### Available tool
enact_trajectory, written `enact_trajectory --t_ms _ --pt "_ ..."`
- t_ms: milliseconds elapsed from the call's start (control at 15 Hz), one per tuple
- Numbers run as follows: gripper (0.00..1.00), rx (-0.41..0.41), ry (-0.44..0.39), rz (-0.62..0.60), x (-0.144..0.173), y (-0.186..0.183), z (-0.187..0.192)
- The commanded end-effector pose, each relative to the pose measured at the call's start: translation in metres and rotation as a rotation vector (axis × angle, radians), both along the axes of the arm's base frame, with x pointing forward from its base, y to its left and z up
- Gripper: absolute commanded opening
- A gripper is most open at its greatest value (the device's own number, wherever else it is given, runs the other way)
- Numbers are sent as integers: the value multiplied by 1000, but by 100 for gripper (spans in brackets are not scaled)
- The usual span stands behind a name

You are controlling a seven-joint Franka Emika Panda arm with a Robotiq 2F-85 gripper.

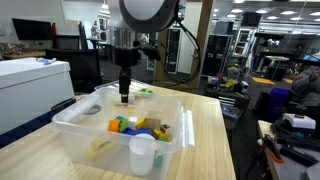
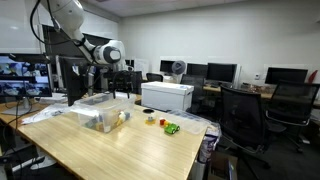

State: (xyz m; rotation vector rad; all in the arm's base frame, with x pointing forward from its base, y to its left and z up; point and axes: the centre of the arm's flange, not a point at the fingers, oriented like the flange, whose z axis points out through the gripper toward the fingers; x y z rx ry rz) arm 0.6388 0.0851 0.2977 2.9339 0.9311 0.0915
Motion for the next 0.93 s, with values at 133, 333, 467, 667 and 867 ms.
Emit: enact_trajectory --t_ms 133,333,467,667,867 --pt "99 2 -5 -1 0 -1 2" --pt "100 105 -71 -158 16 -29 54" --pt "100 152 -117 -342 48 -95 80" --pt "100 145 -126 -527 56 -142 72" --pt "100 131 -104 -745 64 -190 47"
